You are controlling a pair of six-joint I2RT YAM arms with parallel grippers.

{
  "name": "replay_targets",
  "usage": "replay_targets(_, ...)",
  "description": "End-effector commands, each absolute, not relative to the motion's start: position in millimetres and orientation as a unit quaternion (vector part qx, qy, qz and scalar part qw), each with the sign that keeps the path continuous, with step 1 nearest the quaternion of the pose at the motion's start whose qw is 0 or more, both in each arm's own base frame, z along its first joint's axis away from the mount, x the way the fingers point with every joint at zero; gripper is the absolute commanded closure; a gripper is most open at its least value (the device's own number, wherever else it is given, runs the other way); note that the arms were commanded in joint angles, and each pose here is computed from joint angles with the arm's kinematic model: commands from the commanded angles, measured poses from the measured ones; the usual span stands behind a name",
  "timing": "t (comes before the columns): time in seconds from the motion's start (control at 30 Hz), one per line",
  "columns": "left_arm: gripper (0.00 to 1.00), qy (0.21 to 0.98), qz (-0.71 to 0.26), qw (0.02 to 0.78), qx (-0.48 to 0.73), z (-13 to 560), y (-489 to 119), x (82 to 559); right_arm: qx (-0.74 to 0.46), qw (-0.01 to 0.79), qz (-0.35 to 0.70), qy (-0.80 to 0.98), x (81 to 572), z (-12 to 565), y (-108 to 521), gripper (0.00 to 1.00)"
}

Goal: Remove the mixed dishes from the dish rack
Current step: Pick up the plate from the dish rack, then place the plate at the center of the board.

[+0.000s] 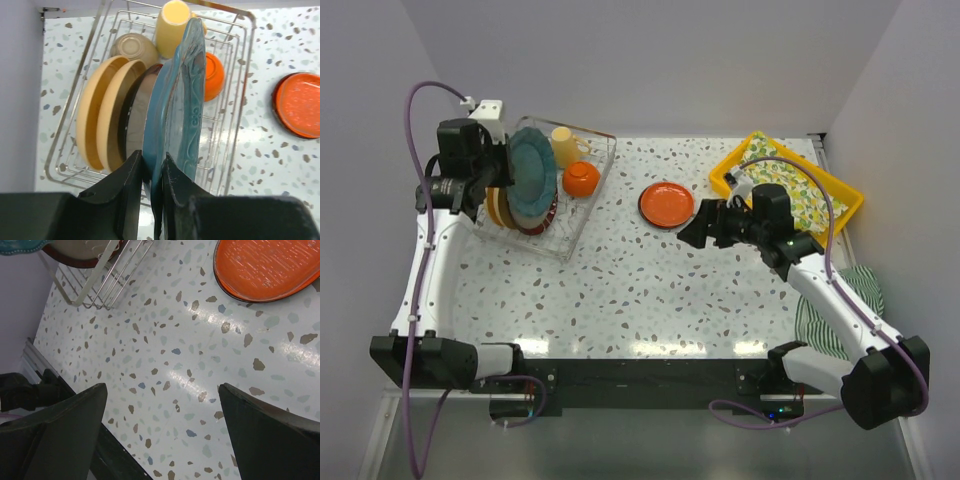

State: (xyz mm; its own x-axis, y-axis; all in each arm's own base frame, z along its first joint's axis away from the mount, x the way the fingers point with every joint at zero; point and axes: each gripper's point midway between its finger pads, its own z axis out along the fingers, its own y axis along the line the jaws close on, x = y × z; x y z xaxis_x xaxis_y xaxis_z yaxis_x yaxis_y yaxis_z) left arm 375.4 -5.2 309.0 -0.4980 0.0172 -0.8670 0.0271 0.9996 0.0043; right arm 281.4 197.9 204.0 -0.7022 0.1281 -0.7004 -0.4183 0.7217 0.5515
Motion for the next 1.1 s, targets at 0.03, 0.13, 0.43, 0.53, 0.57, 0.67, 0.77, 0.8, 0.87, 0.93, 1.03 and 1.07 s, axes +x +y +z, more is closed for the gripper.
replay_targets(0.03, 1.0, 0.782, -0.135, 0.608, 0.014, 391.0, -48.5, 367.5, -0.09, 0.384, 0.416, 0.819, 281.4, 226.4, 219.2, 0.02)
replay_targets(0.13, 1.0, 0.774, -0.203, 0.6, 0.017, 388.3, -70.1, 357.9, -0.091, 0.38, 0.435, 0.811, 280.9, 231.6, 229.3, 0.02)
replay_targets(0.43, 1.0, 0.737, -0.404, 0.541, 0.034, 361.8, -141.0, 327.8, -0.076, 0.352, 0.478, 0.801, 281.9, 235.3, 261.6, 0.02)
replay_targets(0.53, 1.0, 0.738, -0.429, 0.52, 0.042, 347.2, -162.6, 316.4, -0.069, 0.347, 0.493, 0.795, 284.2, 235.6, 273.5, 0.02)
replay_targets(0.57, 1.0, 0.742, -0.433, 0.511, 0.042, 338.1, -167.6, 314.4, -0.067, 0.344, 0.495, 0.795, 284.8, 235.2, 275.8, 0.02)
replay_targets(0.67, 1.0, 0.742, -0.449, 0.495, 0.047, 327.0, -183.3, 305.8, -0.048, 0.331, 0.499, 0.8, 287.2, 227.3, 281.8, 0.02)
replay_targets(0.77, 1.0, 0.728, -0.485, 0.483, 0.043, 326.5, -193.8, 297.9, -0.032, 0.323, 0.508, 0.798, 290.2, 221.5, 285.4, 0.02)
replay_targets(0.8, 1.0, 0.726, -0.492, 0.479, 0.044, 325.7, -196.4, 295.3, -0.027, 0.323, 0.508, 0.798, 291.8, 220.5, 286.0, 0.02)
replay_targets(0.87, 1.0, 0.718, -0.507, 0.474, 0.044, 325.5, -199.4, 290.7, -0.024, 0.319, 0.507, 0.8, 292.6, 215.1, 287.0, 0.02)
replay_targets(0.93, 1.0, 0.713, -0.514, 0.475, 0.044, 325.9, -200.8, 287.9, -0.026, 0.317, 0.513, 0.797, 291.8, 214.7, 288.9, 0.03)
replay_targets(1.03, 1.0, 0.713, -0.524, 0.463, 0.043, 319.4, -203.8, 284.4, -0.03, 0.315, 0.528, 0.788, 290.5, 217.6, 292.5, 0.08)
replay_targets(1.07, 1.0, 0.716, -0.529, 0.454, 0.04, 314.4, -204.8, 282.3, -0.03, 0.315, 0.531, 0.786, 290.6, 217.8, 293.0, 0.14)
